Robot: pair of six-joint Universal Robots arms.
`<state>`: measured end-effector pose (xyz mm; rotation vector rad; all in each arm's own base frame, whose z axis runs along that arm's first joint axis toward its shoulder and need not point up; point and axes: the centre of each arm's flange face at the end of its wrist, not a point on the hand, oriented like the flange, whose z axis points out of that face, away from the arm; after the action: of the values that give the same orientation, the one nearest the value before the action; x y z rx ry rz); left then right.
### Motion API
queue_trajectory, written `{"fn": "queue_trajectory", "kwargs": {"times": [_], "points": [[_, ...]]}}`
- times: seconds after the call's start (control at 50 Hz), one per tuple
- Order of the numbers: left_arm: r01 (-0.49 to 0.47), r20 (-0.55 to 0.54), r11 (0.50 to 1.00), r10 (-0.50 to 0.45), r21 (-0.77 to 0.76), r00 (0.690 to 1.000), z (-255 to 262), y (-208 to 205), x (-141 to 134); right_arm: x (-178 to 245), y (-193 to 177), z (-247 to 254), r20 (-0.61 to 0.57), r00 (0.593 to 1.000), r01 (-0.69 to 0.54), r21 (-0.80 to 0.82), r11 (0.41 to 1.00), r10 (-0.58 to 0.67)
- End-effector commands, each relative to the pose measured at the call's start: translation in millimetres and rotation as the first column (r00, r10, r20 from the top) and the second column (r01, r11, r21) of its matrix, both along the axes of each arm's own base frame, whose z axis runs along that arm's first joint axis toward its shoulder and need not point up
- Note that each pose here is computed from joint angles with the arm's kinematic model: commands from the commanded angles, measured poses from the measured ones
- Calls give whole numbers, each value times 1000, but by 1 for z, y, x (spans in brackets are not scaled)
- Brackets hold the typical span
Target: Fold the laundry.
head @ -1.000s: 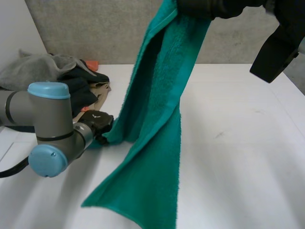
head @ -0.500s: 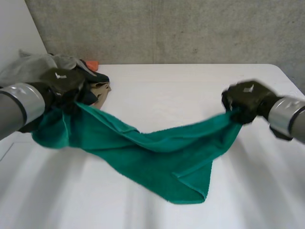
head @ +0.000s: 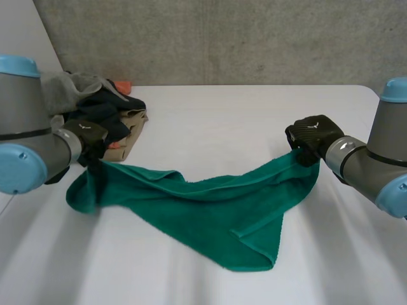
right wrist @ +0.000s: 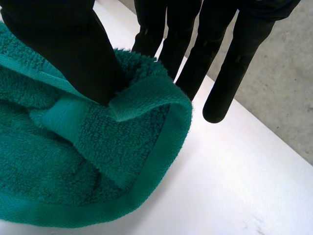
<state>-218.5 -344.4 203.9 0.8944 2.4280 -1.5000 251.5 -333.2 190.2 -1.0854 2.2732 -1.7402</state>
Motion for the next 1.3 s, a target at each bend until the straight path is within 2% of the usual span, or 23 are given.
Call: {"fn": "queue_trajectory", "kwargs": {"times": [0.02,0.1,0.22,0.26,0.36,0.38,0.44,0.46,0.5,0.52,0.56,0.6,0.66,0.74,0.82,0.84,0.92,0.98,1.0,1.08,1.14,1.24,1.3], "points": [[-2,105,995,13,-99,994,1,18,12,4,8,5,-34,999,-29,-28,999,28],[29,133,993,-14,-113,991,-7,24,11,5,8,4,-44,998,-37,-34,999,36],[132,137,989,-122,-66,983,-26,19,4,8,2,0,-56,998,-44,-42,998,42],[135,144,989,-124,-68,982,-25,13,4,10,-2,0,-59,998,-40,-57,998,37],[114,142,961,-80,-253,987,25,-23,-1,9,-32,29,-50,998,18,-218,976,-30],[97,123,932,-57,-350,991,55,-36,-1,6,-48,52,-14,997,66,-325,943,-74],[68,64,861,-42,-505,997,108,-45,-2,0,-68,92,81,989,149,-493,857,-125],[37,-3,797,-49,-603,999,147,-44,-3,-4,-77,116,159,979,200,-585,786,-130],[-1,-89,731,-82,-682,993,182,-39,-4,-7,-79,139,232,967,236,-662,712,-105],[-43,-170,673,-125,-739,977,212,-31,-4,-9,-77,161,286,956,260,-719,644,-68],[-70,-227,632,-172,-772,959,231,-25,-4,-12,-72,184,335,942,285,-765,577,-21],[-81,-281,623,-231,-778,931,236,-24,-8,-13,-62,196,365,931,294,-781,551,20],[-72,-294,630,-256,-773,921,232,-28,-10,-12,-55,198,370,928,281,-774,568,45],[-55,-268,658,-227,-751,936,215,-36,-11,-11,-53,186,348,936,247,-757,605,54],[-61,-252,720,-162,-691,954,187,-47,-5,-15,-56,171,321,947,228,-723,652,25],[-53,-248,750,-150,-659,957,174,-48,-5,-18,-58,163,306,952,222,-704,674,6],[6,-232,827,-164,-562,959,132,-45,-12,-22,-62,134,254,967,193,-634,749,-35],[62,-222,867,-195,-495,955,106,-36,-20,-25,-63,111,212,976,171,-575,800,-57],[95,-213,887,-211,-452,954,89,-30,-24,-29,-63,94,179,981,159,-523,837,-74],[149,-172,926,-219,-347,960,48,-11,-29,-39,-56,54,87,991,130,-370,920,-105],[185,-101,947,-217,-262,971,19,9,-28,-51,-45,29,1,994,109,-253,961,-112],[246,47,964,-242,-100,969,-13,53,-21,-70,-18,9,-161,983,76,-66,995,-86],[279,110,960,-280,22,954,-18,87,-17,-89,19,6,-324,946,56,133,990,-10]]}}
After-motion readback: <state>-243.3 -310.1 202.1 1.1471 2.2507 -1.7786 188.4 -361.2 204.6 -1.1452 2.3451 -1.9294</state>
